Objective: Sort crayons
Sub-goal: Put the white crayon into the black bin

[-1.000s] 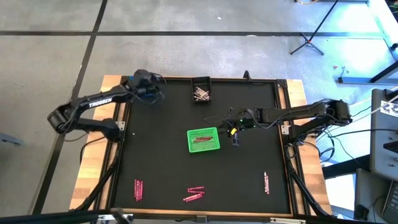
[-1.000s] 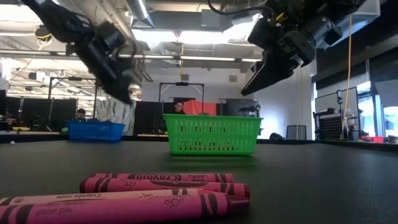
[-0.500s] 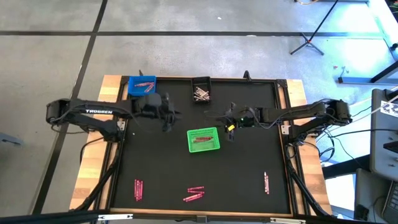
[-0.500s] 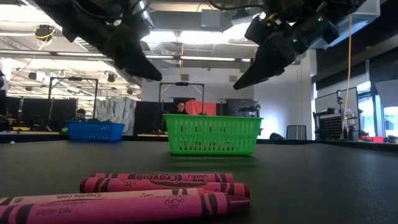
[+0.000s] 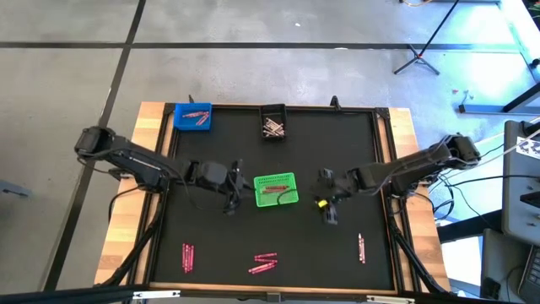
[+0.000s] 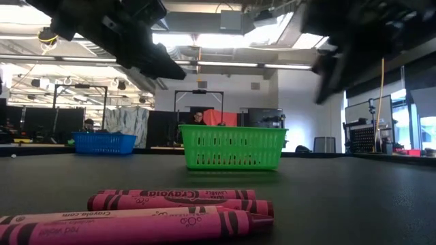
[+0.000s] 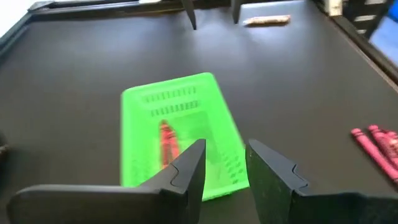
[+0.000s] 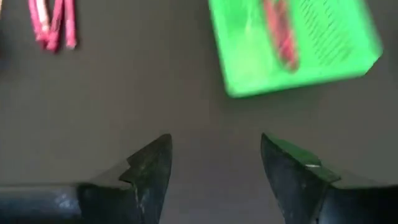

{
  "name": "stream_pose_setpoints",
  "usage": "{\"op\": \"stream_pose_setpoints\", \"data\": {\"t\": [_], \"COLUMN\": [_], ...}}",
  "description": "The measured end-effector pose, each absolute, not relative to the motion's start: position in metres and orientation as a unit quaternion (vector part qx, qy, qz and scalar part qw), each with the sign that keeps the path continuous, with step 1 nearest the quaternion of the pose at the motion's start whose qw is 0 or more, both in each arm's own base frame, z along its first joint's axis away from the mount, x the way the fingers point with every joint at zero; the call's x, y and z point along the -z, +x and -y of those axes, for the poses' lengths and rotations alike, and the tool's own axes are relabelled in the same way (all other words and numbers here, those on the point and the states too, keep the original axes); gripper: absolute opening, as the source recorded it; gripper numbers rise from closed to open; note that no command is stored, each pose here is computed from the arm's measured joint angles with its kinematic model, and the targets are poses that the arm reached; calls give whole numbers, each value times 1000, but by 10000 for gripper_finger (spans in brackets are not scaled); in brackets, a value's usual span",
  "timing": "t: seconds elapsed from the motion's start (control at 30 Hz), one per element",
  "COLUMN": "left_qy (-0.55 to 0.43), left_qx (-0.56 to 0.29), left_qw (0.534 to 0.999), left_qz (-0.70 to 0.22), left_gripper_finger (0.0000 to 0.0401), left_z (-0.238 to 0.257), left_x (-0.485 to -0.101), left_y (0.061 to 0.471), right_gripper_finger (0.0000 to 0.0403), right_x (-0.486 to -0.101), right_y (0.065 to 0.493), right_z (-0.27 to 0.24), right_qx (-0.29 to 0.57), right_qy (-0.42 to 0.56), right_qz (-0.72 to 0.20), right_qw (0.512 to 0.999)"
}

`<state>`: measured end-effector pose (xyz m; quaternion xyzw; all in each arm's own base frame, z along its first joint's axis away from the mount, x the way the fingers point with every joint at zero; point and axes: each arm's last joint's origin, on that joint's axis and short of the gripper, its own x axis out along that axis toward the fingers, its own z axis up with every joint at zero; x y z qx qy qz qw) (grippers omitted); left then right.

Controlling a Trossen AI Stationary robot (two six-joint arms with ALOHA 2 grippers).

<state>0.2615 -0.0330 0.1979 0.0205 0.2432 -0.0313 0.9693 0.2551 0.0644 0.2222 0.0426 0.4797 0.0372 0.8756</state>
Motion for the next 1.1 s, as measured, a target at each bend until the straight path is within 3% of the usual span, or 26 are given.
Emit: {"op": "stream_pose_setpoints", "data": {"t": [0.23, 0.63, 0.83, 1.1], "left_qy": [24, 29, 30, 34], "left_qx": [55, 57, 65, 78], "left_qw": [968, 964, 963, 962], "left_qz": [-245, -260, -261, -261], "left_gripper_finger": [105, 105, 105, 105], "left_z": [50, 57, 62, 69], "left_x": [-186, -174, -173, -173], "left_y": [268, 272, 271, 269], "right_gripper_finger": [244, 244, 243, 243], "right_x": [-210, -184, -170, -151], "right_y": [226, 179, 164, 155], "right_z": [-101, -145, -151, -150], "right_qx": [22, 195, 273, 321], "right_qy": [176, 380, 438, 445], "right_qz": [-564, -588, -577, -605], "right_qw": [807, 687, 633, 577]}}
